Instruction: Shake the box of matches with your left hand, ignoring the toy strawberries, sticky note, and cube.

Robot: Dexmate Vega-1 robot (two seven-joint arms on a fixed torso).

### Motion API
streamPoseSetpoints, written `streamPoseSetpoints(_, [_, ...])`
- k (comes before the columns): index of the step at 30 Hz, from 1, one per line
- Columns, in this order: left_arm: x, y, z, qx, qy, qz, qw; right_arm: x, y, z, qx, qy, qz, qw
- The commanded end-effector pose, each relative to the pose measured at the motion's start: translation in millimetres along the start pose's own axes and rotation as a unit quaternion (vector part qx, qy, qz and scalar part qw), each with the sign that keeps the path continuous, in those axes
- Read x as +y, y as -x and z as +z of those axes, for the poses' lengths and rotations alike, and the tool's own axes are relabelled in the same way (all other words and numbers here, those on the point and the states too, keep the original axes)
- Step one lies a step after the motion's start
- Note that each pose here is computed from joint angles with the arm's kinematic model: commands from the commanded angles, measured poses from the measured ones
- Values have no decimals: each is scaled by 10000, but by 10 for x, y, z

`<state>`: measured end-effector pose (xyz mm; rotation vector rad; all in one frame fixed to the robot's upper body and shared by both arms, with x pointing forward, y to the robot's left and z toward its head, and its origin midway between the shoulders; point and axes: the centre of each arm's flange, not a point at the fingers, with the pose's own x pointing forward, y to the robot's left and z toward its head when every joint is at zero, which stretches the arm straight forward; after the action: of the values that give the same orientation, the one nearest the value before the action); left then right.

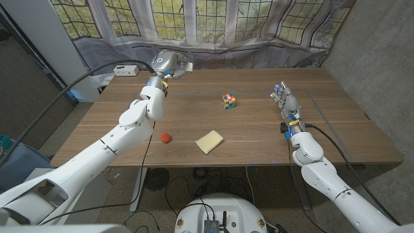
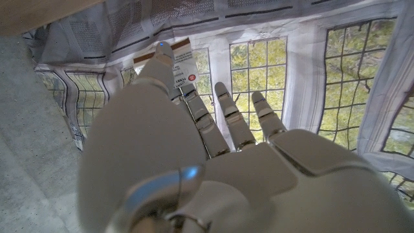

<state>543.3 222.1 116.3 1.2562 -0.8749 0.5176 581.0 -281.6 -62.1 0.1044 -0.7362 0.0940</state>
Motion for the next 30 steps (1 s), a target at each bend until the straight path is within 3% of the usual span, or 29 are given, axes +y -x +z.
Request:
streamPoseSetpoints(1, [-3,-48,-186,340,81,-205,9992,35,-23,14,9,17,49,10000])
streamPoseSetpoints(12, [-3,-91,-291,579,39,-317,9978,58,-30,6,32,-7,62,10000])
streamPoseSetpoints(30, [-75,-151,-487,955,-158,-809,9920,75,-47,-33,54,-8,86,9999])
